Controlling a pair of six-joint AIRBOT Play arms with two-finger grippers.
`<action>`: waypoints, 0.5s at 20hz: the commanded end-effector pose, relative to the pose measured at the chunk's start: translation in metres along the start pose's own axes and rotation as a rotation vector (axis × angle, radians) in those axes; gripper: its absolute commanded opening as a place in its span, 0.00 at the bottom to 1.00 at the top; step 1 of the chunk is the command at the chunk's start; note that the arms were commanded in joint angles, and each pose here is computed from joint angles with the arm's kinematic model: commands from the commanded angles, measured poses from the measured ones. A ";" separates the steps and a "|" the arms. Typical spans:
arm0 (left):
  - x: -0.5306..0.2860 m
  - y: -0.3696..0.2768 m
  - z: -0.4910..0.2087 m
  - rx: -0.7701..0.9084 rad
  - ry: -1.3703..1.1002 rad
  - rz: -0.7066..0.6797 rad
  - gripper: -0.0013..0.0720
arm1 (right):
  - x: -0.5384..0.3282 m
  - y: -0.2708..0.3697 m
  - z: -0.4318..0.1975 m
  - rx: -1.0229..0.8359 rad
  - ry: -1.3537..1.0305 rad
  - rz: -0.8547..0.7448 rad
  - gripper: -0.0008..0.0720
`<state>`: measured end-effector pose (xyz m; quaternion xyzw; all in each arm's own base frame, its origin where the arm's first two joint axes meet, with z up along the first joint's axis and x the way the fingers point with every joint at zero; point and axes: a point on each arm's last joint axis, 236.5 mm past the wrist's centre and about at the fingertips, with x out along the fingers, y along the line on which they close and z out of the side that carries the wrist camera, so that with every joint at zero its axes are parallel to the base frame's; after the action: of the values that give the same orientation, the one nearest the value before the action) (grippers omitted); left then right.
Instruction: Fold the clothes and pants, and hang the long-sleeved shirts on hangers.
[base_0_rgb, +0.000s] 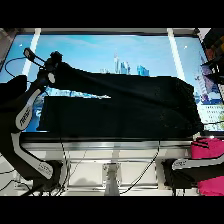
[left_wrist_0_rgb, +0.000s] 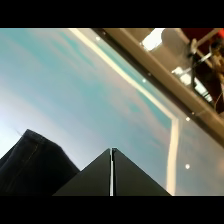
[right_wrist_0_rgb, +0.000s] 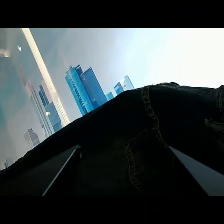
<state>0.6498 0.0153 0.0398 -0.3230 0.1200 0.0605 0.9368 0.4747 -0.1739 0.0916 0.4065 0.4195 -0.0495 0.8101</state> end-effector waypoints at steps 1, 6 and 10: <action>-0.026 0.023 -0.005 0.148 0.181 0.132 0.03 | 0.002 -0.004 0.005 -0.002 -0.018 -0.013 0.83; -0.096 0.081 0.000 0.384 0.486 0.321 0.03 | 0.002 -0.015 -0.001 -0.075 0.011 -0.060 0.07; -0.151 0.099 -0.046 0.261 0.827 0.186 0.03 | 0.002 -0.009 -0.011 -0.140 0.053 -0.029 0.07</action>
<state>0.5302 0.0830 0.0031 -0.1540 0.4213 0.0924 0.8890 0.4673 -0.1791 0.0804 0.3562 0.4415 -0.0431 0.8224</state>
